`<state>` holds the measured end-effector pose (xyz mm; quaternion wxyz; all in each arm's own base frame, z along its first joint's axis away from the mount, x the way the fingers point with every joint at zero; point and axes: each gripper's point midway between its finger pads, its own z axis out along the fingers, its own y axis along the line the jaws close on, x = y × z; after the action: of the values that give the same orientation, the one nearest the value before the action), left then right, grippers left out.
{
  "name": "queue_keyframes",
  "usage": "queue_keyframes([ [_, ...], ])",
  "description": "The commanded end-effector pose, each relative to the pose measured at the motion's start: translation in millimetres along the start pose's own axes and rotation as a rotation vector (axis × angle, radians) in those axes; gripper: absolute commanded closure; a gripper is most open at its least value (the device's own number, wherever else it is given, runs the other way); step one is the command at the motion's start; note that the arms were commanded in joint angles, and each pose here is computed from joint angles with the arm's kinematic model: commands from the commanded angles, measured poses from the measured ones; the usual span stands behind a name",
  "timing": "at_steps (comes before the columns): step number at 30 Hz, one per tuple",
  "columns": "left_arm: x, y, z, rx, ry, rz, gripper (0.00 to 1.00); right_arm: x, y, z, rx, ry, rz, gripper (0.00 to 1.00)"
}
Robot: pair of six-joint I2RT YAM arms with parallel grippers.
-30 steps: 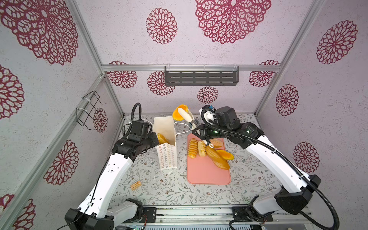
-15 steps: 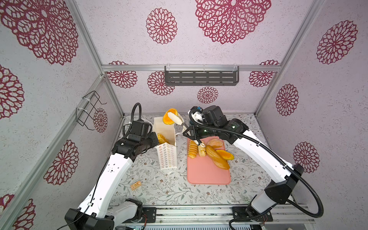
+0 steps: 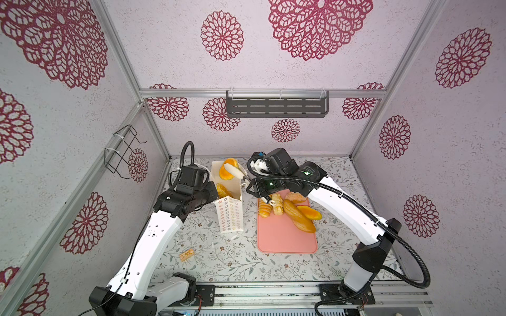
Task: Place the fake bread into the paper bag
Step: 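Open the tongs over the bag to drop the yellow bun inside, then move the empty tongs back over the pink tray with the right gripper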
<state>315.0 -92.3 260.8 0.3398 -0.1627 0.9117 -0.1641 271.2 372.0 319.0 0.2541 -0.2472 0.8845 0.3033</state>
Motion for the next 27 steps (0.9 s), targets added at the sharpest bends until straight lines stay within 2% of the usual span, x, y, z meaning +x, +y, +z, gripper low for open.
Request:
queue_keyframes([
  [1,-2,2,-5,0.002,-0.018,-0.014,1.0,-20,12,-23,-0.017,-0.09,-0.045,0.63],
  [8,-1,2,-5,0.0,-0.017,-0.016,1.0,-23,13,-25,-0.015,-0.101,-0.047,0.56],
  [15,-1,4,-5,-0.008,-0.016,-0.015,1.0,-28,6,-34,0.032,-0.134,-0.044,0.58],
  [27,-1,4,-9,-0.006,-0.017,-0.003,0.99,-37,-40,-95,0.182,-0.276,0.02,0.6],
])
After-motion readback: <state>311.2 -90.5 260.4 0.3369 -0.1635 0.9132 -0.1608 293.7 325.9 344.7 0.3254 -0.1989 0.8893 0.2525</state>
